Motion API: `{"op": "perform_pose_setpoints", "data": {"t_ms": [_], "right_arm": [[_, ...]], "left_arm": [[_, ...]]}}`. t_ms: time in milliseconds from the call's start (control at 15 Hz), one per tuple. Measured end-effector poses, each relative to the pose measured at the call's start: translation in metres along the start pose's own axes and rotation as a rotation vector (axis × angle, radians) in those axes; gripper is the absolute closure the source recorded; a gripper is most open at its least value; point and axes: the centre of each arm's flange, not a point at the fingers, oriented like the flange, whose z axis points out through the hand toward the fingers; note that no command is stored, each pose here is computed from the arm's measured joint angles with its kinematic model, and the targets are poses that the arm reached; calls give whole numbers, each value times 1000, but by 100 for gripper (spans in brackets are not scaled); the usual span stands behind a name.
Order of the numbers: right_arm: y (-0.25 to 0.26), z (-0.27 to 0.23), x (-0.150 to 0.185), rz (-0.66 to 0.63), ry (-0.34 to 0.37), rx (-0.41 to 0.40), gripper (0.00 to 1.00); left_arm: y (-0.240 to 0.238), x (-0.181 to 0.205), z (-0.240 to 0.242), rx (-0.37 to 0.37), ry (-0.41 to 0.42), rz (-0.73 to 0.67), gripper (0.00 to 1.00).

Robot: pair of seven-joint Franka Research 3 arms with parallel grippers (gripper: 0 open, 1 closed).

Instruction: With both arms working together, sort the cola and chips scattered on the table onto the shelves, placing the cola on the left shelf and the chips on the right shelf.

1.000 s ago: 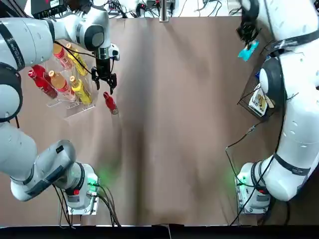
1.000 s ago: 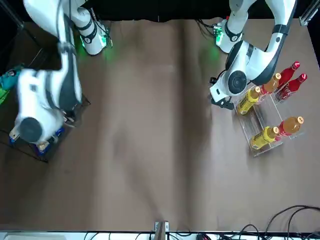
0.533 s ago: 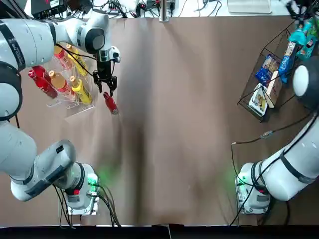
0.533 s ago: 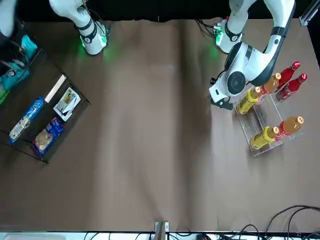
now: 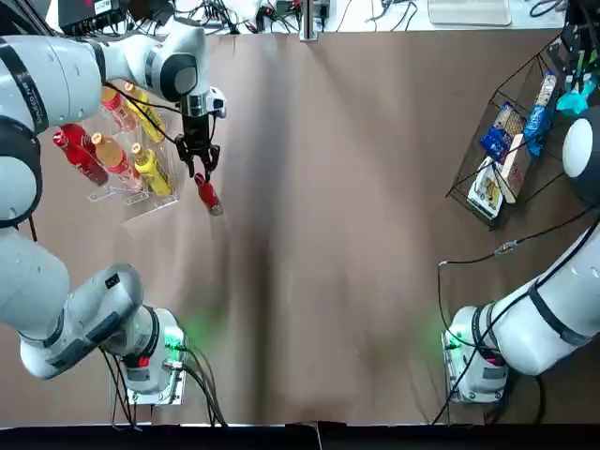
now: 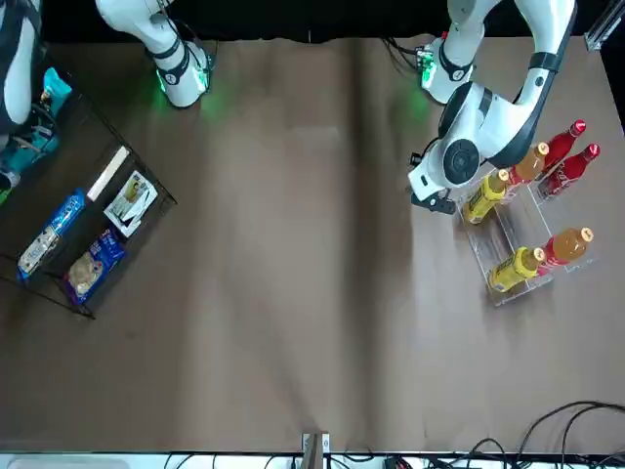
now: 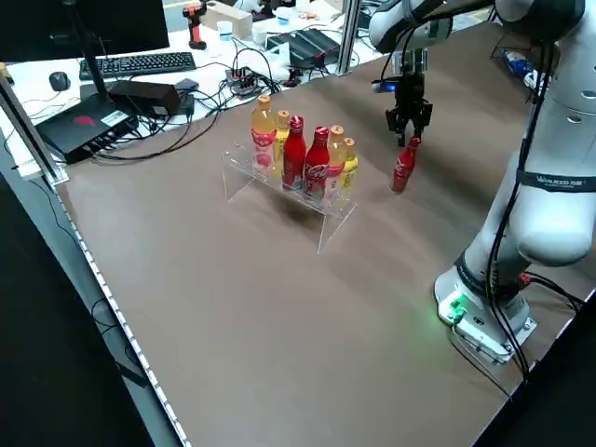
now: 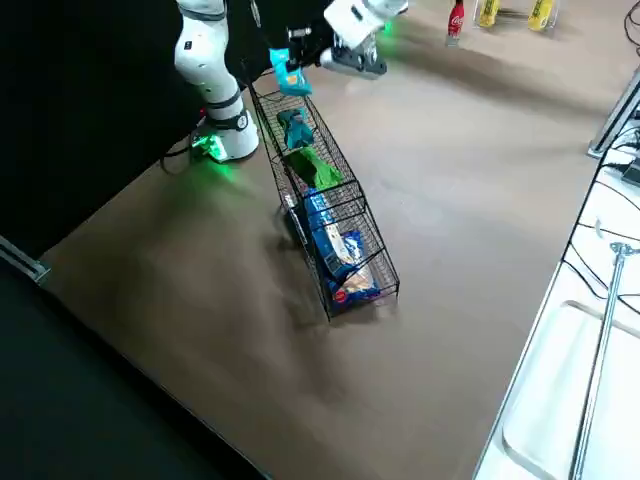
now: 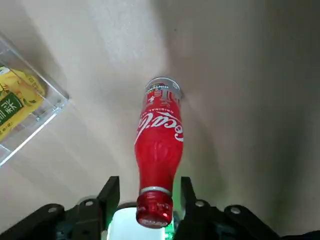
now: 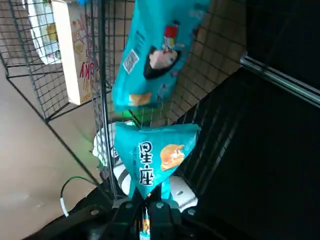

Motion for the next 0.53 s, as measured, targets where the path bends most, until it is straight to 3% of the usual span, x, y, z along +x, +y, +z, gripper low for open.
{"op": "perform_pose_setpoints", "data": {"t_ms": [333,400,533], "right_arm": [[-12,19,17,-9,-5,-13,92],[-13,20,19,-10,-5,-14,89],[-13,21,20,-12,-5,-15,71]], "left_arm": [[5,-1,1,6,-1,-10,49],[6,-1,1,7,-1,-15,52],[7,-2,1,8,-3,-20,54]]}}
